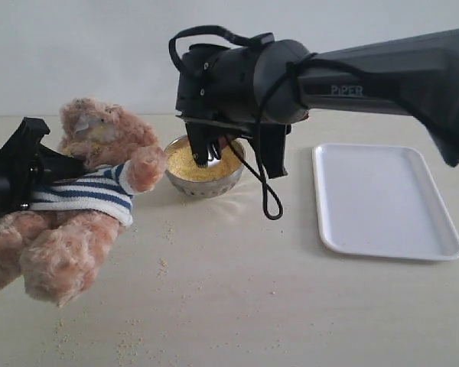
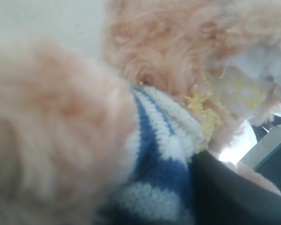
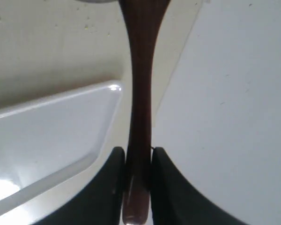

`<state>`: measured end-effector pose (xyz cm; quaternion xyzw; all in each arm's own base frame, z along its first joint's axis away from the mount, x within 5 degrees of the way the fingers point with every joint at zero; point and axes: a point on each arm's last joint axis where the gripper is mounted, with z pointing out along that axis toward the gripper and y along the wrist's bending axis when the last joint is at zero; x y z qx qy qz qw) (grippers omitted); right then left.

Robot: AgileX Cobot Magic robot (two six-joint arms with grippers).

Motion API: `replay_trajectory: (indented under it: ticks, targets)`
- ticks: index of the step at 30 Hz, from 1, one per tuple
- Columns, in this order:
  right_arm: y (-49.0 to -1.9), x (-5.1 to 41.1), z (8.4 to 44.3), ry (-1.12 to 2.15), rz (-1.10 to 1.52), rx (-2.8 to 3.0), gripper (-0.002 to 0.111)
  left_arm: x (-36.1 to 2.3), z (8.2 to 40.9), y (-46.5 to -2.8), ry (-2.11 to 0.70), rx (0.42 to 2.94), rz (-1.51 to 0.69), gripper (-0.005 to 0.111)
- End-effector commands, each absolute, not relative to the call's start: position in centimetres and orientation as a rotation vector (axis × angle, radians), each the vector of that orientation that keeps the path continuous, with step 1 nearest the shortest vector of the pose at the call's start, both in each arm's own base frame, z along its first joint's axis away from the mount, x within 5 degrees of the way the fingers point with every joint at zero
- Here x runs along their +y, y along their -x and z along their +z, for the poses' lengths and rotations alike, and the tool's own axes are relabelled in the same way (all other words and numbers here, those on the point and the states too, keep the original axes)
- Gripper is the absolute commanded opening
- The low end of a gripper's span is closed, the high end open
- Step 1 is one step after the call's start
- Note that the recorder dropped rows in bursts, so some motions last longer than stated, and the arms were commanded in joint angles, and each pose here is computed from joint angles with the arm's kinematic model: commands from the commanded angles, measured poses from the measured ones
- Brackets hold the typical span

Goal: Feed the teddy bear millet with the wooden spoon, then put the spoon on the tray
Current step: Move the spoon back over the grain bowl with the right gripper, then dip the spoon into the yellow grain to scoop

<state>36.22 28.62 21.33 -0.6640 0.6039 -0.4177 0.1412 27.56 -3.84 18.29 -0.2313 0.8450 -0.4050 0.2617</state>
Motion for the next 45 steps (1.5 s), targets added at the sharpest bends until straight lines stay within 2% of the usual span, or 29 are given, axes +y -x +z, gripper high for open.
replay_trajectory:
  ticks: [1, 13, 23, 32, 36, 45]
  targets:
    - [-36.7, 29.7, 20.8, 1.933, -1.262, 1.587, 0.000, -3.9, 18.6, -27.7, 0.646, 2.266, -1.120, 0.005]
    - [-37.6, 31.0, 19.9, 1.971, -1.296, 1.374, 0.000, -3.8, 18.8, -27.7, 0.681, 2.258, -1.116, 0.005]
    - [-38.6, 29.8, 20.0, 1.957, -1.310, 1.401, 0.000, -3.3, 18.6, -27.8, 0.739, 2.255, -1.049, 0.005]
    - [-38.6, 30.5, 19.7, 1.963, -1.208, 1.376, 0.000, -3.5, 18.8, -27.7, 0.732, 2.252, -1.081, 0.005]
    - [-39.0, 29.4, 19.2, 1.944, -1.149, 1.490, 0.000, -3.8, 19.0, -27.6, 0.749, 2.245, -1.145, 0.005]
    - [-39.5, 28.9, 18.8, 1.927, -1.066, 1.559, 0.000, -3.6, 18.9, -27.7, 0.776, 2.244, -1.123, 0.005]
